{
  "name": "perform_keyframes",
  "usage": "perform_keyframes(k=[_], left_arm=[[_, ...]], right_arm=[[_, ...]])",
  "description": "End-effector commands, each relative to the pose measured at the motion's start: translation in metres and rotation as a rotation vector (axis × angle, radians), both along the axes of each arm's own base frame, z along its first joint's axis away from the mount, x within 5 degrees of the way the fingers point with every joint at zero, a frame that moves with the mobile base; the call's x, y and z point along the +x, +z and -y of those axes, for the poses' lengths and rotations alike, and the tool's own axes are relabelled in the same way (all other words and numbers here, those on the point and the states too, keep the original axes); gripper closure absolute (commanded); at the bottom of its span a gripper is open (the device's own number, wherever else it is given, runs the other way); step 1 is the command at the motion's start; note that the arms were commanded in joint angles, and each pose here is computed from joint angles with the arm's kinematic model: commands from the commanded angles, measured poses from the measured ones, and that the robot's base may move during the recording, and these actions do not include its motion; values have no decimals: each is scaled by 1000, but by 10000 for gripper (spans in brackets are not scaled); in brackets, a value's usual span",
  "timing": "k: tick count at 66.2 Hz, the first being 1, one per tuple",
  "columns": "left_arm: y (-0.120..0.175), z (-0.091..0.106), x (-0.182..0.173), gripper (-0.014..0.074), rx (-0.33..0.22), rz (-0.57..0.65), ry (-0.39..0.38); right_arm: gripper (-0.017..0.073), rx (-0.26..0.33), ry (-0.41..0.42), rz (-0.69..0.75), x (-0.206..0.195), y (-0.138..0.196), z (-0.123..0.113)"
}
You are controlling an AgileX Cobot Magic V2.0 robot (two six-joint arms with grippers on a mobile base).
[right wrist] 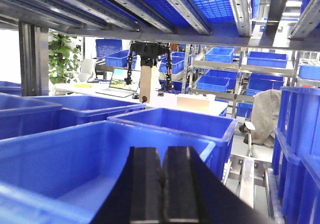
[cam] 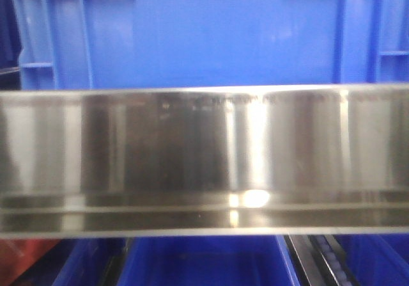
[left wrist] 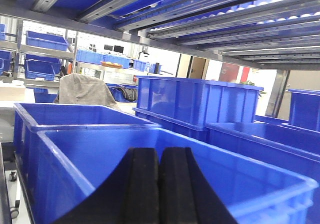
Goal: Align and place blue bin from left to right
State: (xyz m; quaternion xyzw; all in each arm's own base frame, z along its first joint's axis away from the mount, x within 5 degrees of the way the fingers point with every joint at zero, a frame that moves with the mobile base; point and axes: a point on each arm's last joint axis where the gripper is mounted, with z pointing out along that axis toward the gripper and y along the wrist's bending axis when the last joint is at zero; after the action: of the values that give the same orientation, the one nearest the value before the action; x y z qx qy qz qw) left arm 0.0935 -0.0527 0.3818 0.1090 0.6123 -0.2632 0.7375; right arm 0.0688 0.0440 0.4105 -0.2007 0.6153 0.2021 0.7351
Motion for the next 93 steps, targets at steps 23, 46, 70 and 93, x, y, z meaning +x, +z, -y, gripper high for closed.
perform_keyframes(k=[23, 46, 70, 93], left_arm=[[1, 1, -2, 704, -2, 26, -15], [1, 1, -2, 704, -2, 26, -15], [1, 1, -2, 704, -2, 26, -15], [1, 1, -2, 704, -2, 26, -15]], right_arm=[[639, -7, 3, 25, -1, 1, 0], [639, -6, 4, 27, -1, 1, 0], [639, -2, 9, 34, -2, 2, 0], [639, -3, 9, 34, -2, 2, 0]])
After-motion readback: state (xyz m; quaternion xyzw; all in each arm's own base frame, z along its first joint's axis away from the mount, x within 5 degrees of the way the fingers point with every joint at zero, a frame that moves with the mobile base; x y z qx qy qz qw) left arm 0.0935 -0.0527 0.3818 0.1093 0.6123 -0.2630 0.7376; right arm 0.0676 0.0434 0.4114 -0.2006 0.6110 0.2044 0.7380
